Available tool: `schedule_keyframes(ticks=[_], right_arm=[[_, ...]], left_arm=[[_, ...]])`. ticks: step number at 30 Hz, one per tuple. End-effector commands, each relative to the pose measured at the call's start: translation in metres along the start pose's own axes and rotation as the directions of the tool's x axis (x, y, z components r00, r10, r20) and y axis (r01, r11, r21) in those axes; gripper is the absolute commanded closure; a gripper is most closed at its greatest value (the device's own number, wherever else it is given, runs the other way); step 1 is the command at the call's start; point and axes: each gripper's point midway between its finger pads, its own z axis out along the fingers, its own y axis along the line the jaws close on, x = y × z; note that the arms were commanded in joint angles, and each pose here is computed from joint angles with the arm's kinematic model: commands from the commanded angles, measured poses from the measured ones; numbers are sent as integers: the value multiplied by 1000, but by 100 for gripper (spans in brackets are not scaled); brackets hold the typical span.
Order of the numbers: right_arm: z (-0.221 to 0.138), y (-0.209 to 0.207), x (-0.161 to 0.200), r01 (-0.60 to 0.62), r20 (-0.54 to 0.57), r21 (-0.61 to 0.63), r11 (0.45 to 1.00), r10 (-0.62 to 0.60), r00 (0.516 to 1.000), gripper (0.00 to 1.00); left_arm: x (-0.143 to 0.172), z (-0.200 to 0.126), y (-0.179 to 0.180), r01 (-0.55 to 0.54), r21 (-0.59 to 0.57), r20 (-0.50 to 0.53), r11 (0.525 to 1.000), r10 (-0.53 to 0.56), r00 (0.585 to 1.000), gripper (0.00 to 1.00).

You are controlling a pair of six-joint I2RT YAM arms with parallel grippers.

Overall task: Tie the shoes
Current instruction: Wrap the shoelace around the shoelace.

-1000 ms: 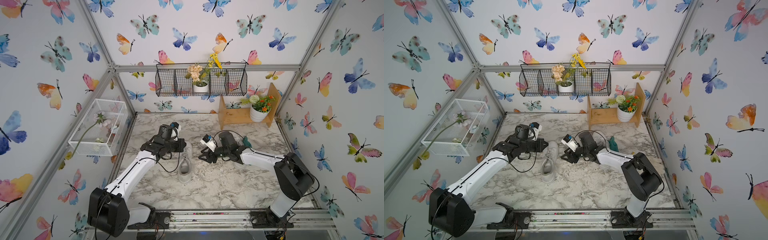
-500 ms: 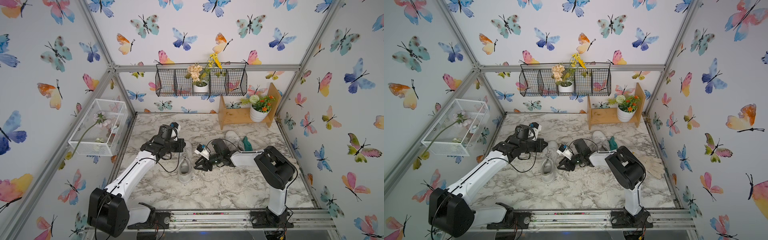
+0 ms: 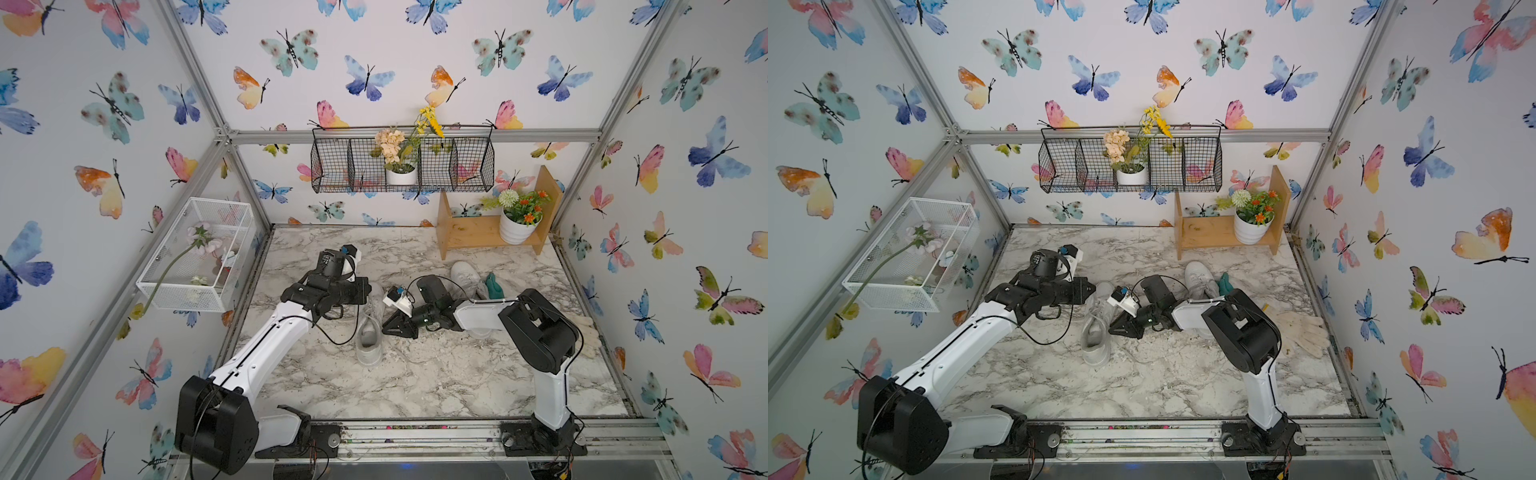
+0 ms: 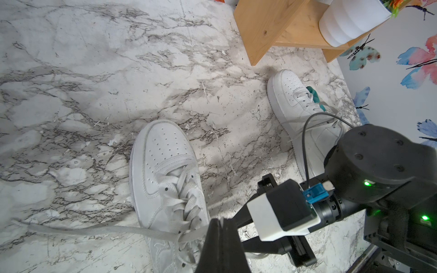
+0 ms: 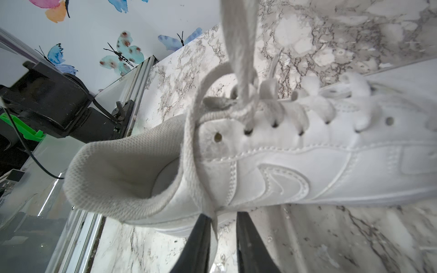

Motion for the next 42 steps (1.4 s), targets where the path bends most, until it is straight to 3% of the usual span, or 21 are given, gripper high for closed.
schedule_keyframes(ticks=[1,5,11,18,25,29,42], right_arm=[[3,9,-8,20,21,-46,999,-19,1000,78],[1,14,-7,23,21,-61,998,-22,1000,81],[-3,19,-13,33,36,-63,998,-31,999,98],[-31,8,-18,1,24,136,991,-4,1000,98],[-73,-25,-15,-138,60,353,925,125,990,98],[-88,-28,-21,-169,76,365,916,151,986,98],[-89,-18,-46,-214,99,313,925,193,976,98]], left_arm=[[-1,-1,6,5,-21,10,1000,-5,1000,100],[-1,-1,6,6,-21,13,1000,-6,1000,100],[-1,-2,9,6,-30,13,1000,-6,1000,100],[5,-17,10,-26,-42,29,999,27,999,100],[20,-30,-2,-81,31,32,996,80,996,100],[32,-32,-7,-95,72,22,993,93,995,100],[66,-27,-30,-138,167,-23,976,143,989,100]])
